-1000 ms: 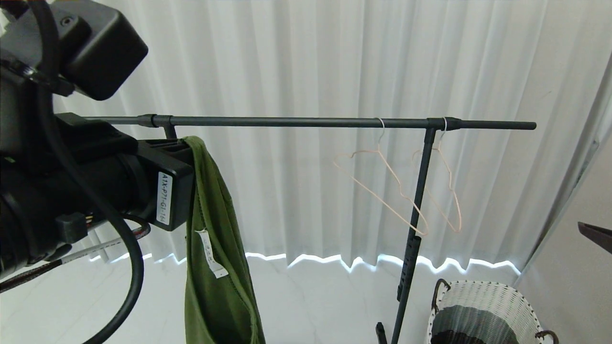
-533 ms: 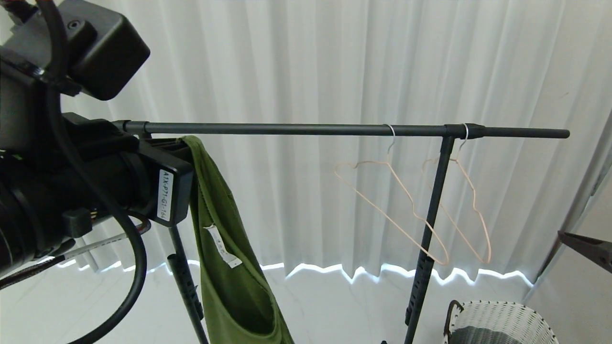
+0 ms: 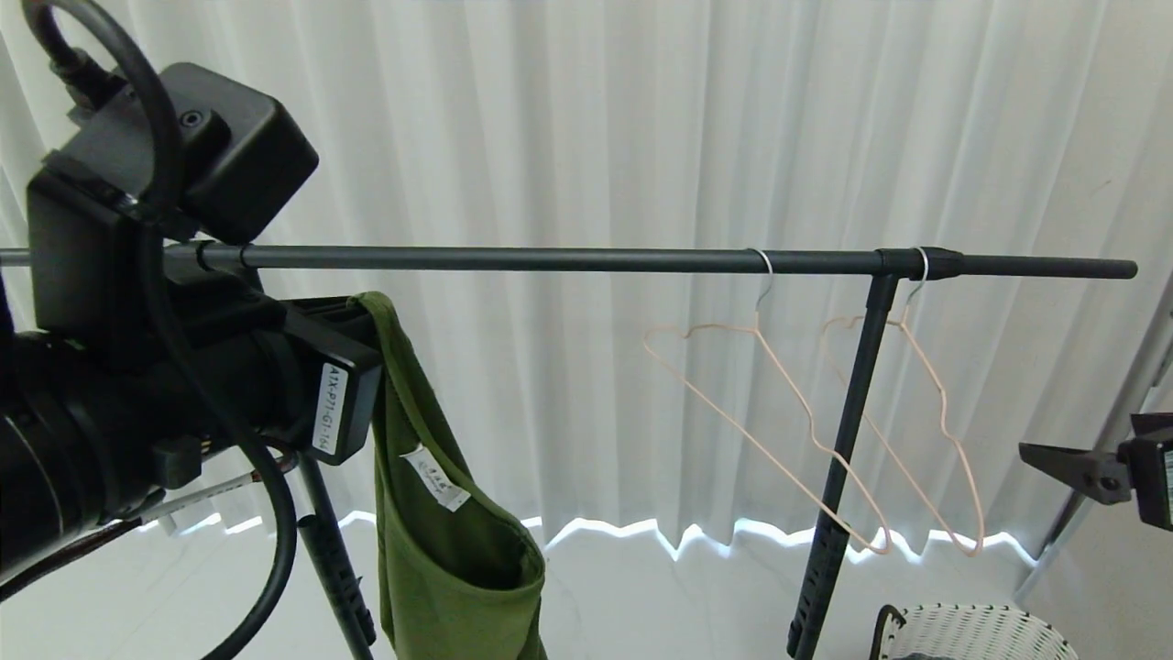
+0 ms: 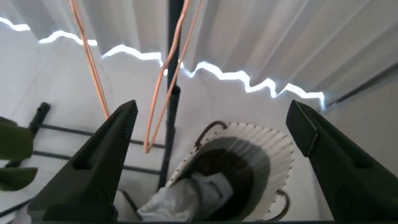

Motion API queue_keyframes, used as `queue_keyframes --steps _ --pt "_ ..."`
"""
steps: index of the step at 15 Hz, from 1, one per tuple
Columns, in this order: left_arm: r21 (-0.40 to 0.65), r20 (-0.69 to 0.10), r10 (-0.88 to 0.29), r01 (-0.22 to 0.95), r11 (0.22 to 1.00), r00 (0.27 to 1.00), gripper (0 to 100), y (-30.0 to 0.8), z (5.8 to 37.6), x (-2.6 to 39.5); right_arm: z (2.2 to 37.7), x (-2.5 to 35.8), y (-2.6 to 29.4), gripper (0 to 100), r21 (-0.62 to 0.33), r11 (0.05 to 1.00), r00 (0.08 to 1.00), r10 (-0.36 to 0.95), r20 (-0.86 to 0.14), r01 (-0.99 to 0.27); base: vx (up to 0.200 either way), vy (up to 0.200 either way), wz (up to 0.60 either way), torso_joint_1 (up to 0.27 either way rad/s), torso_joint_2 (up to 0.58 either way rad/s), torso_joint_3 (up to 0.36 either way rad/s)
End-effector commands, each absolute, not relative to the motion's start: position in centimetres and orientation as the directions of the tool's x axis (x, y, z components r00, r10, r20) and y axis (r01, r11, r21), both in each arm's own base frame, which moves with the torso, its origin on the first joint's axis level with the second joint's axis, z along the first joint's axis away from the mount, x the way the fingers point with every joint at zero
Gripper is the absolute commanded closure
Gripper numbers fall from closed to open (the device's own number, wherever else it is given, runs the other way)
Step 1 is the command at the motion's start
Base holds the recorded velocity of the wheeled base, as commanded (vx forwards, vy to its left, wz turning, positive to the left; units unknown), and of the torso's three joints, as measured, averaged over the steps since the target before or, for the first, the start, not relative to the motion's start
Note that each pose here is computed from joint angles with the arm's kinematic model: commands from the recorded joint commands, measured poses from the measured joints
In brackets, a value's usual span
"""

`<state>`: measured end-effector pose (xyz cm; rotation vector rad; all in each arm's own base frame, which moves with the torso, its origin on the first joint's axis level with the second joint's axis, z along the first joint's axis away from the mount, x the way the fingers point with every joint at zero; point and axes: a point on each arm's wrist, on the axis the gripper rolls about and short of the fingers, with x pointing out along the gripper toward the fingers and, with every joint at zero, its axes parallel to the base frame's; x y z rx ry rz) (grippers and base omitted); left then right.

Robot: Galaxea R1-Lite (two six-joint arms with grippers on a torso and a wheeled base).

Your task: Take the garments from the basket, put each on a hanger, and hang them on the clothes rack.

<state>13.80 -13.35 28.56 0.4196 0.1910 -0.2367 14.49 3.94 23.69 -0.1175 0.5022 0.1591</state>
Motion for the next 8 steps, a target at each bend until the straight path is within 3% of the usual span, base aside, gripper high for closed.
queue_keyframes --steps 1,5,8 --pt "0.382 -0.236 -0.186 0.267 0.885 0.954 100 -13.3 28.3 13.7 23.1 17.3 5.0 0 -0.031 0.985 0.83 0.125 -0.544 -0.168 0.0 0.0 0.0 0.0 0.0 0.0" --pt "0.384 -0.238 -0.185 0.267 0.884 0.953 100 -13.3 28.3 13.8 23.1 22.5 6.7 0 0.02 0.992 0.815 0.114 -0.568 -0.125 0.0 0.0 0.0 0.0 0.0 0.0" --pt "0.384 -0.242 -0.186 0.27 0.883 0.952 100 -13.4 28.2 13.8 21.5 24.9 7.4 0 -0.027 0.996 0.785 0.046 -0.618 -0.079 0.0 0.0 0.0 0.0 0.0 0.0"
